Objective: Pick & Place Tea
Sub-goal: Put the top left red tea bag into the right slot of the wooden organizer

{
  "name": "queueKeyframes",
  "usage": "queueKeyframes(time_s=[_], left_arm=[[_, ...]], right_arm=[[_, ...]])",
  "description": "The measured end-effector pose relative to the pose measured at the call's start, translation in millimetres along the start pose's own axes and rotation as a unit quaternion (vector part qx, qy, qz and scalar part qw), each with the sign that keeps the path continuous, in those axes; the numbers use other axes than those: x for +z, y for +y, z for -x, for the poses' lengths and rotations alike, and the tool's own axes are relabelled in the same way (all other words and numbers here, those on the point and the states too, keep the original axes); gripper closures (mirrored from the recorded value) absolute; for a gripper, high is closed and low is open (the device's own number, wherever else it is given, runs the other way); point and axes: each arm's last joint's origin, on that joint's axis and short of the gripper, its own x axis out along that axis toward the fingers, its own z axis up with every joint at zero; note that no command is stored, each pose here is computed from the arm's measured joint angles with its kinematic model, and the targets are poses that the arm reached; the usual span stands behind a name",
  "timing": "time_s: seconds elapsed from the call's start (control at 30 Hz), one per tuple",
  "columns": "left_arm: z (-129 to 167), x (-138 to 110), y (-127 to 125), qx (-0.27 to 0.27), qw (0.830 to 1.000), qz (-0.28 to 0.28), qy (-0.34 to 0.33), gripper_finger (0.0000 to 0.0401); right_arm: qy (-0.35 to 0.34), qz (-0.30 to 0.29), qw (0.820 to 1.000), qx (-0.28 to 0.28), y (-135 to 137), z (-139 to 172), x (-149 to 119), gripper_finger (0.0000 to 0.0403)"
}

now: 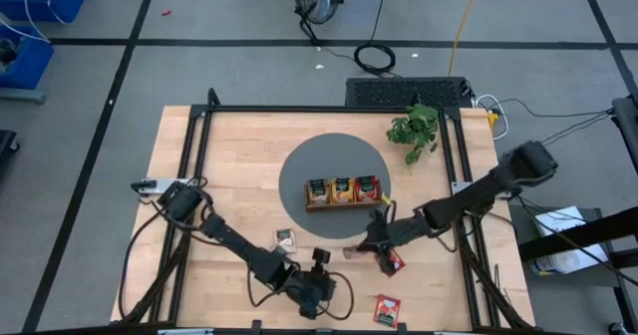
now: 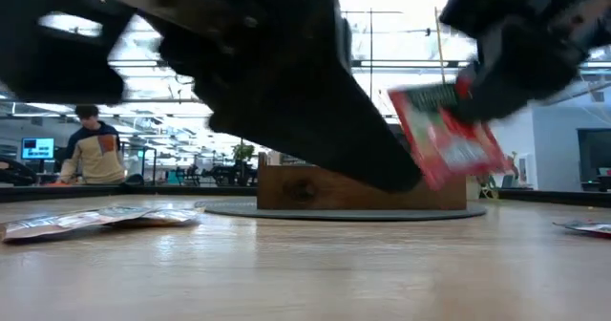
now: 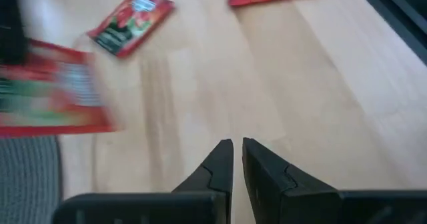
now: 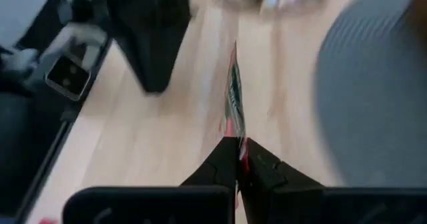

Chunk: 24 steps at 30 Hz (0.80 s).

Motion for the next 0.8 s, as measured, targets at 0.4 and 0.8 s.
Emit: queueKeyframes(time_s=[0.4,0.8], left_arm=[[-2,-4,4,0.005,1.000,0.005,0.011,0.0359],[-2,-5,7,0.008,1.000,0.015,0.022,0.0359]], right_arm=[[-0.036,0.157,0.965,-0.208,-33,60,31,0.0402],[-0.076,0.064,0.970,-0.222,-85,71,-1,0.0403]])
